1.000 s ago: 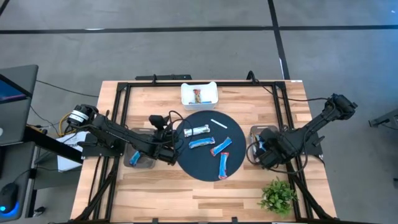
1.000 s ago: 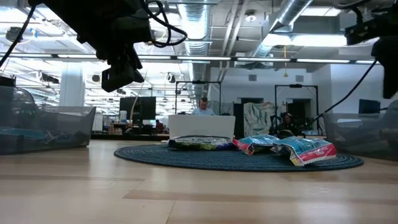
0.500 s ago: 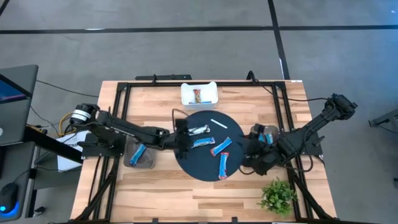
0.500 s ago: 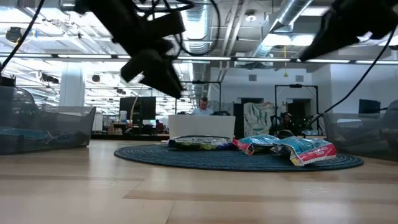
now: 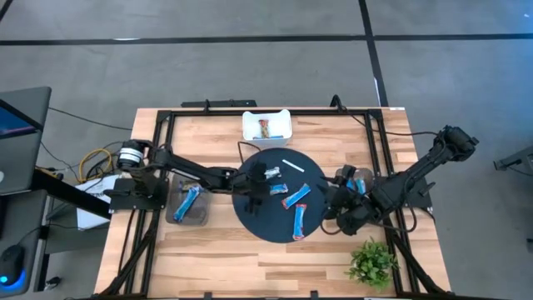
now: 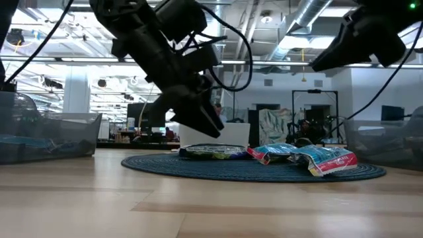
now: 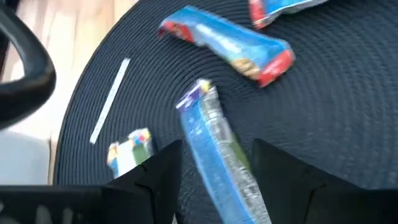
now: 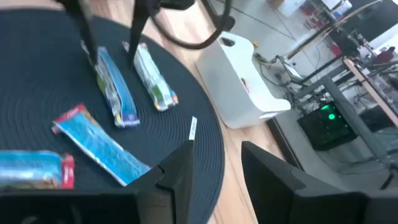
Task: Pick and place Granola Bars by type
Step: Put the blue granola bar into the left black bin
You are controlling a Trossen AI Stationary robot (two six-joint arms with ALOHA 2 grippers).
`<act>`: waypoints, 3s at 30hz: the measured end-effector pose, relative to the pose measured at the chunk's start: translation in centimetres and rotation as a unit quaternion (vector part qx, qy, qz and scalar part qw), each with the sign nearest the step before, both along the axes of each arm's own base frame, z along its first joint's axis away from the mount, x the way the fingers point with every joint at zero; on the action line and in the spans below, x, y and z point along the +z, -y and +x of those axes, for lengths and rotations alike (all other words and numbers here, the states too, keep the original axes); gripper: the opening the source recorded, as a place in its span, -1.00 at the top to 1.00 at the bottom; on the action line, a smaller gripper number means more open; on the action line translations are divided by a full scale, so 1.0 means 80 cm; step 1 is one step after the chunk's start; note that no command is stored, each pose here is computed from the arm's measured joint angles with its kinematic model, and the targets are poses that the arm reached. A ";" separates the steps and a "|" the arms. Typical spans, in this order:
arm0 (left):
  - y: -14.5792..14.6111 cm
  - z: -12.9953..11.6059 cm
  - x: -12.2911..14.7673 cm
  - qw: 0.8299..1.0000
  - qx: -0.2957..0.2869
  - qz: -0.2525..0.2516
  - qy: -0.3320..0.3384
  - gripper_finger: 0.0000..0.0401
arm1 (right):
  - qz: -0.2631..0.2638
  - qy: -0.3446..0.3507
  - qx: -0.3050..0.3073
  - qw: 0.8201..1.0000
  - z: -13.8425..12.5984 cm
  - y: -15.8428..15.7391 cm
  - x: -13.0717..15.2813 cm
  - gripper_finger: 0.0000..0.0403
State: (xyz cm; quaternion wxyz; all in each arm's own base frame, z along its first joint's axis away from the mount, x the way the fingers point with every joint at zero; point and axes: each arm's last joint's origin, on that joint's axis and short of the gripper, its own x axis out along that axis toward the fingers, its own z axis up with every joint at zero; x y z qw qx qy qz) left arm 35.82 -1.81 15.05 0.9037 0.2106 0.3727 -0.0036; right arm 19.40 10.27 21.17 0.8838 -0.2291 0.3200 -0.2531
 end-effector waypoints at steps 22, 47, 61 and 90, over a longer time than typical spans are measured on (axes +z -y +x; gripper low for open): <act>-0.019 -0.004 -0.019 0.989 0.034 -0.138 -0.045 0.08 | 0.002 0.008 -0.009 1.000 0.003 0.003 0.000 0.37; -0.020 -0.006 -0.021 0.993 0.017 -0.105 -0.060 0.71 | 0.003 0.009 -0.009 1.000 0.003 0.003 0.000 0.37; -0.015 0.006 -0.005 0.998 0.058 0.007 -0.031 0.99 | 0.003 0.009 -0.009 1.000 0.003 0.003 0.000 0.37; 0.067 -0.174 0.083 0.855 0.469 0.024 -0.220 0.99 | 0.024 -0.014 -0.087 0.996 0.026 0.055 -0.001 0.37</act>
